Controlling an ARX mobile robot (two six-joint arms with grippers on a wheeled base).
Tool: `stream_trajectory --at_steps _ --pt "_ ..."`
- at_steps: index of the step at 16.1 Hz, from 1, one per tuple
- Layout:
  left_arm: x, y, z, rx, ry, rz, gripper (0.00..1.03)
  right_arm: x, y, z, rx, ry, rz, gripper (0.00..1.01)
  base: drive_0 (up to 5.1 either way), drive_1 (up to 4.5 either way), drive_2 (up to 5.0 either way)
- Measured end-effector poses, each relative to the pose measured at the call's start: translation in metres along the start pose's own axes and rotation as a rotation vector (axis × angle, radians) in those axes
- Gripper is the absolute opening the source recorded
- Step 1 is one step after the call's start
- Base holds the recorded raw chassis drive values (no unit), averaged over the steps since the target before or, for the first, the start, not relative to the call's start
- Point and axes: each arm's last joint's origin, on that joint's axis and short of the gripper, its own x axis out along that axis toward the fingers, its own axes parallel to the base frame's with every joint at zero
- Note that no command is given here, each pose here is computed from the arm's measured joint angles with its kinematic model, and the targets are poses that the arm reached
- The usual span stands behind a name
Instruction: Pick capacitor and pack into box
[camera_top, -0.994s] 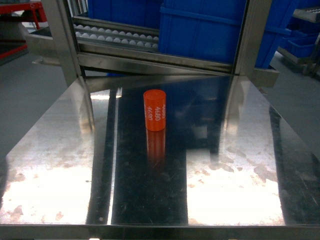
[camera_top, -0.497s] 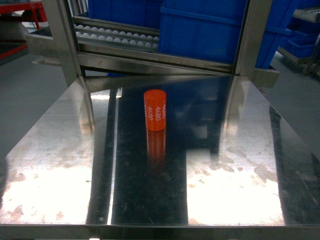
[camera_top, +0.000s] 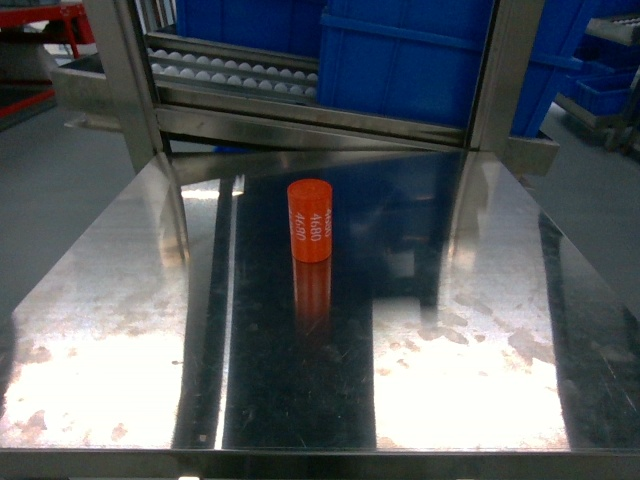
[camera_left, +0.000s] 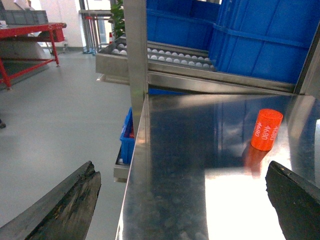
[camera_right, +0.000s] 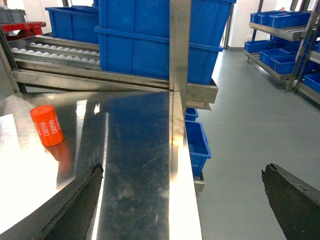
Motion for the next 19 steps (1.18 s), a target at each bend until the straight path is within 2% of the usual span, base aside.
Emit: stream_trajectory --at_steps 9,10,11,12,14,15,16,17,19 --pt "0.000 0.000 0.000 0.000 0.000 0.000 0.98 0.000 0.000 0.000 0.000 0.000 0.000 0.98 0.0 0.00 0.0" --pt "0.000 -0.001 -0.001 -0.009 0.011 0.011 0.98 0.000 0.000 0.000 0.000 0.000 0.000 0.98 0.0 0.00 0.0" --pt "0.004 -0.004 0.000 -0.045 0.010 0.042 0.98 0.000 0.000 0.000 0.000 0.000 -0.001 0.98 0.0 0.00 0.0" --pt "0.008 -0.008 0.002 -0.070 0.006 0.030 0.98 0.000 0.000 0.000 0.000 0.000 0.000 0.98 0.0 0.00 0.0" --pt "0.025 -0.018 0.008 -0.084 -0.013 -0.015 0.98 0.000 0.000 0.000 0.000 0.000 0.000 0.98 0.0 0.00 0.0" --pt "0.043 -0.026 0.017 -0.089 -0.044 -0.049 0.98 0.000 0.000 0.000 0.000 0.000 0.000 0.98 0.0 0.00 0.0" --pt "0.066 -0.038 0.027 -0.090 -0.076 -0.113 0.98 0.000 0.000 0.000 0.000 0.000 0.000 0.98 0.0 0.00 0.0" --pt "0.098 -0.056 0.027 -0.085 -0.077 -0.185 0.98 0.000 0.000 0.000 0.000 0.000 0.000 0.98 0.0 0.00 0.0" --pt "0.142 -0.079 0.011 -0.057 -0.006 -0.256 0.98 0.000 0.000 0.000 0.000 0.000 0.000 0.98 0.0 0.00 0.0"
